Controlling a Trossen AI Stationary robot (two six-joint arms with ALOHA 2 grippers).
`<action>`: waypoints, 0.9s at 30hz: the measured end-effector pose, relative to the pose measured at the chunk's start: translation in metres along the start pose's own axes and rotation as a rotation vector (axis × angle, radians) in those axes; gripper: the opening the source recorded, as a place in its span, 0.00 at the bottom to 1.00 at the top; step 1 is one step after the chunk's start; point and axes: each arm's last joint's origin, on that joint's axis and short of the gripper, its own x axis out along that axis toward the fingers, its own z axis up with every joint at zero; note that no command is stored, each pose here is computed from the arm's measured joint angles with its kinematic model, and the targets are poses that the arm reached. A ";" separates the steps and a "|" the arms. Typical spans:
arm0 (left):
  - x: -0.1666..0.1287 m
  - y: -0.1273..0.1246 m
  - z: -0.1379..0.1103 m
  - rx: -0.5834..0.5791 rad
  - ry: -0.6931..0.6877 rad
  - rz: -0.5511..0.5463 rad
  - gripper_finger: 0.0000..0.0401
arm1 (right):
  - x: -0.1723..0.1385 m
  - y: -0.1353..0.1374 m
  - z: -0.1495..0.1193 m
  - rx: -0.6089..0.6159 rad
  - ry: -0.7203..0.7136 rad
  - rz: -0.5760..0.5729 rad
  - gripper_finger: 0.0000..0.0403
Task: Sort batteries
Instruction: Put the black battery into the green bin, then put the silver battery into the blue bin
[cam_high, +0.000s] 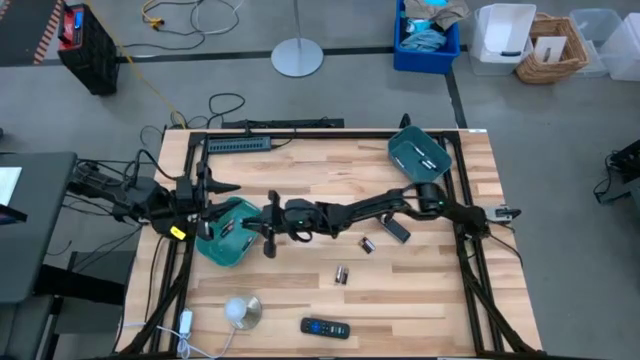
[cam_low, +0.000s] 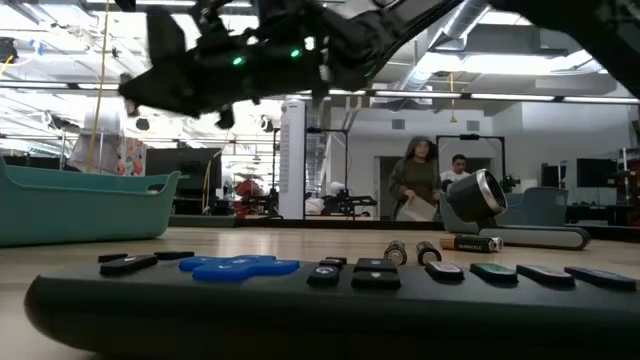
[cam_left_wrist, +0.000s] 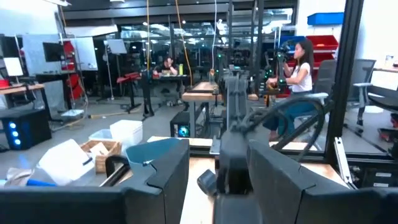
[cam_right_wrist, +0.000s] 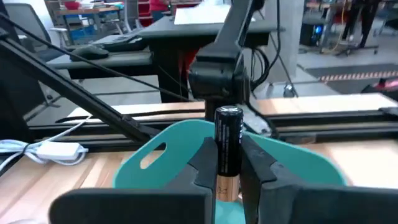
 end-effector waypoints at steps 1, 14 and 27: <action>0.000 0.000 0.000 0.005 -0.003 0.000 0.39 | 0.005 -0.001 -0.003 0.012 0.001 0.001 0.12; 0.000 0.000 -0.001 0.025 0.006 -0.002 0.39 | 0.029 -0.001 -0.013 0.011 0.064 0.003 0.48; 0.004 -0.004 -0.009 -0.012 0.072 -0.008 0.39 | -0.044 0.006 0.030 -0.174 0.023 -0.128 0.50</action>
